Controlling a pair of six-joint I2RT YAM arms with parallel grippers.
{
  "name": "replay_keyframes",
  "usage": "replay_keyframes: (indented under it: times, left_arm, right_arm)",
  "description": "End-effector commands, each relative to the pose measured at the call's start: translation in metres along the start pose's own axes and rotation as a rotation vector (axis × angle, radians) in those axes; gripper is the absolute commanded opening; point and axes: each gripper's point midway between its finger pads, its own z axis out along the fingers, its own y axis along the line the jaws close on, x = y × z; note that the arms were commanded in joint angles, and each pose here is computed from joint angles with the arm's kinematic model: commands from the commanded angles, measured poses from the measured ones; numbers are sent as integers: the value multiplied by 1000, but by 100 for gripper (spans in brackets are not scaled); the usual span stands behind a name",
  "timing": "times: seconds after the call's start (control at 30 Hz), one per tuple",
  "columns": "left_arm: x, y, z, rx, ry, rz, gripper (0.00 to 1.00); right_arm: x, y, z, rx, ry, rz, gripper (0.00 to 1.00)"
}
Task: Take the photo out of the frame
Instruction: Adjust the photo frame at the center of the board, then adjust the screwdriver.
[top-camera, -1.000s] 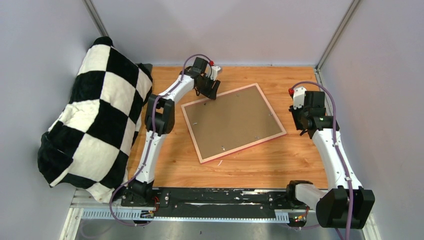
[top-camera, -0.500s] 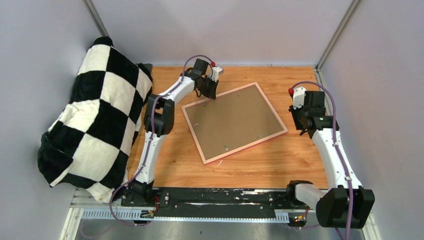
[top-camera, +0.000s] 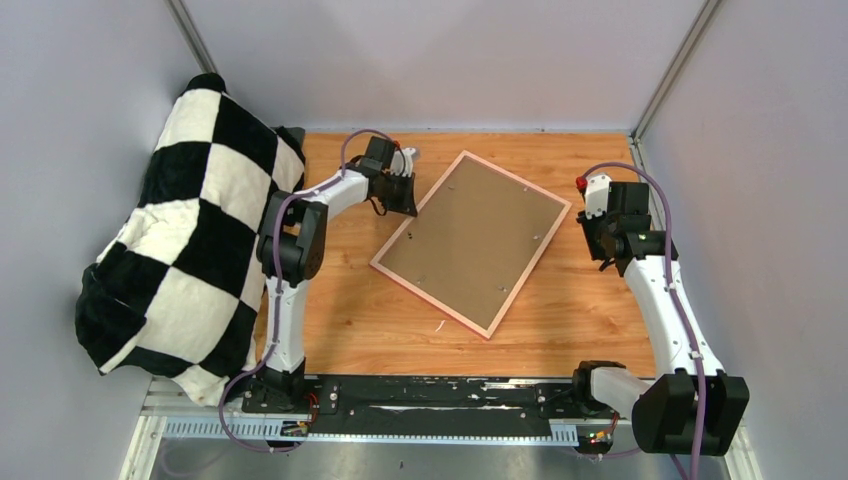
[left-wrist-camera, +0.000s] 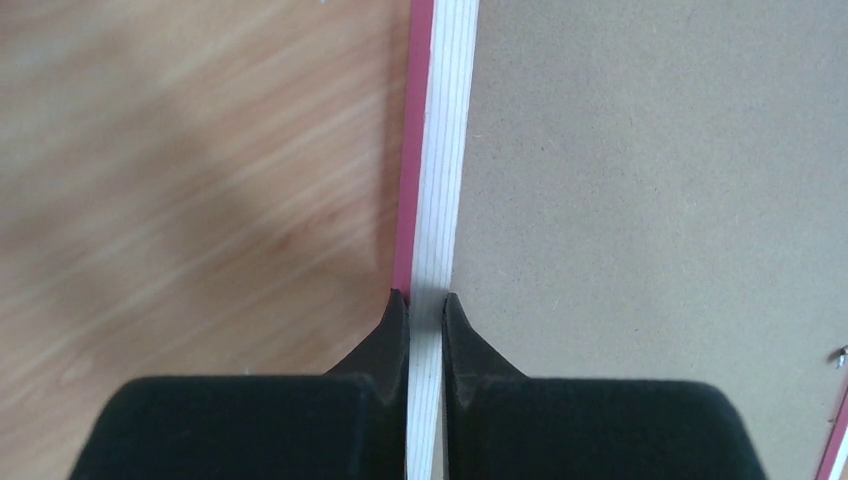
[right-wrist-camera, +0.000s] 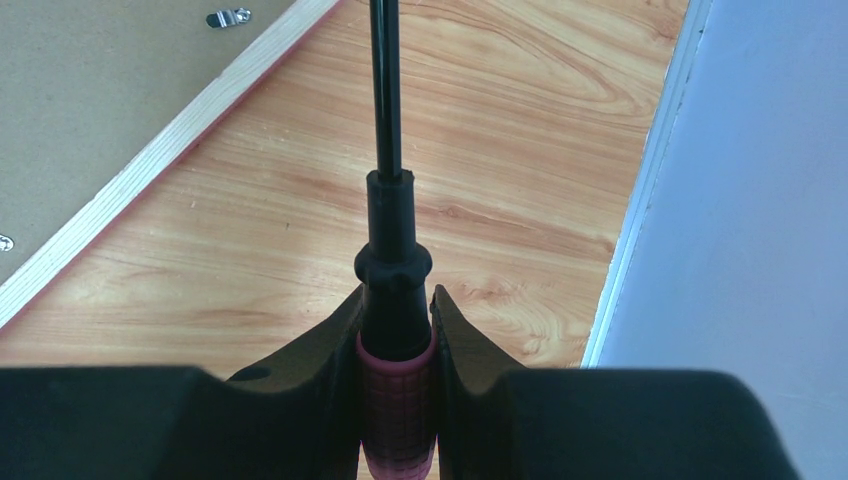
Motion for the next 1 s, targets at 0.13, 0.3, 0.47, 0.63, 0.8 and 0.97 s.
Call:
replay_keyframes:
  times: [0.13,0.3,0.47,0.63,0.8,0.97]
  left_arm:
    - [81,14,-27,-91,153,-108,0]
    - [94,14,-47,-115,105,-126,2]
    - [80,5,-70,-101,22,-141,24]
    - [38,-20,-97,-17,-91,-52,36]
    - [-20,-62,-130,146,-288,169,50]
    - [-42,-138,-167,505,-400,428,55]
  right_arm:
    - [8,14,7,-79,22,10,0]
    - [3,31,3,-182,-3,-11,0]
    - [-2,61,-7,-357,-35,-49,0]
    - [-7,91,-27,-521,-109,-109,0]
    - [-10,119,-41,-636,-157,-208,0]
    - [-8,160,-68,-842,-172,-318,0]
